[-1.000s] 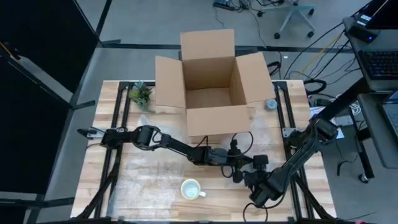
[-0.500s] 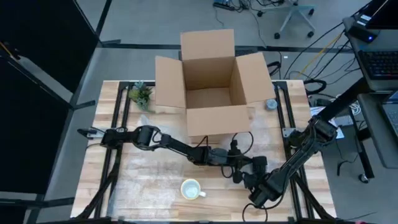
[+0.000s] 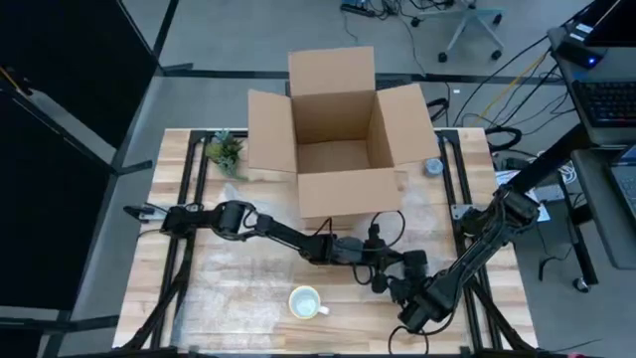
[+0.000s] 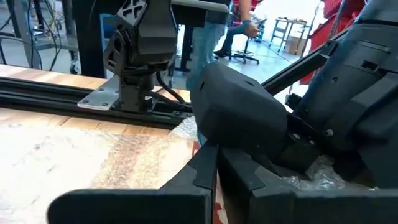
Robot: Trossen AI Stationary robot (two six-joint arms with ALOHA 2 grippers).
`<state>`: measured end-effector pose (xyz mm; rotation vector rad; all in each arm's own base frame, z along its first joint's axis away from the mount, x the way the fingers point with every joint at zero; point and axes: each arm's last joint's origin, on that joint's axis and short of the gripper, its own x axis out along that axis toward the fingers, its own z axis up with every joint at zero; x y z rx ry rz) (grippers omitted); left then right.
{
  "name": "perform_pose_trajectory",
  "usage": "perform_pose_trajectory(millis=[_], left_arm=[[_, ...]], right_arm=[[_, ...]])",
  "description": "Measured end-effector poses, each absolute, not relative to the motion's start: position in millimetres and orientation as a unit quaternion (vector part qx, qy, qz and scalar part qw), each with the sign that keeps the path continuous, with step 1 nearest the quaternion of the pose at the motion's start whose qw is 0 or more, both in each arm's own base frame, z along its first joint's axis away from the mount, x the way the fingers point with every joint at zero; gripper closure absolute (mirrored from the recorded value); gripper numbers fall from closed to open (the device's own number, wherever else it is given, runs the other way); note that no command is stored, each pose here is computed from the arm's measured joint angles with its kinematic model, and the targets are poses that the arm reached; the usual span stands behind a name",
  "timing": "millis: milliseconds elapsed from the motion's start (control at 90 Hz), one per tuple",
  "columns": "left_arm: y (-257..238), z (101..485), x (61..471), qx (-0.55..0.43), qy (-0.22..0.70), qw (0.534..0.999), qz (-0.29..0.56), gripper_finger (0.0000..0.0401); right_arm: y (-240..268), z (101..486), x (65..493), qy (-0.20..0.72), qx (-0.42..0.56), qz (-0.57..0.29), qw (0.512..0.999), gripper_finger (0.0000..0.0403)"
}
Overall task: Wrap mug
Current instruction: Wrap the red mug with bubble wrap
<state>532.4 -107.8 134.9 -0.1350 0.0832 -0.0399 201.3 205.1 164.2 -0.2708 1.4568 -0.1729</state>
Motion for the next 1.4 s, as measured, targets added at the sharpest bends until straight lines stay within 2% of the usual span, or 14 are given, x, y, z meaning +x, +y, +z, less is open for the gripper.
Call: perform_pose_trajectory(millis=[344,533,1111,1400], left_arm=[[-107.3,134.5,532.4,-0.067,0.043,0.997,-0.018,0.0401],[-105.8,134.5,532.8,-0.068,0.043,0.997,-0.02,0.0401],[-104.9,134.7,533.0,-0.08,0.043,0.996,-0.019,0.0401],[-104.7,134.7,533.0,-0.08,0.043,0.996,-0.019,0.0401]], right_arm=[[201.1,165.0,198.8,0.669,-0.142,-0.089,0.724,0.0194],[198.2,170.1,194.6,0.689,-0.145,-0.075,0.706,0.016],[173.7,252.7,168.1,0.612,-0.006,-0.018,0.79,0.0151],[162.2,279.2,156.8,0.576,0.043,0.023,0.816,0.0151]])
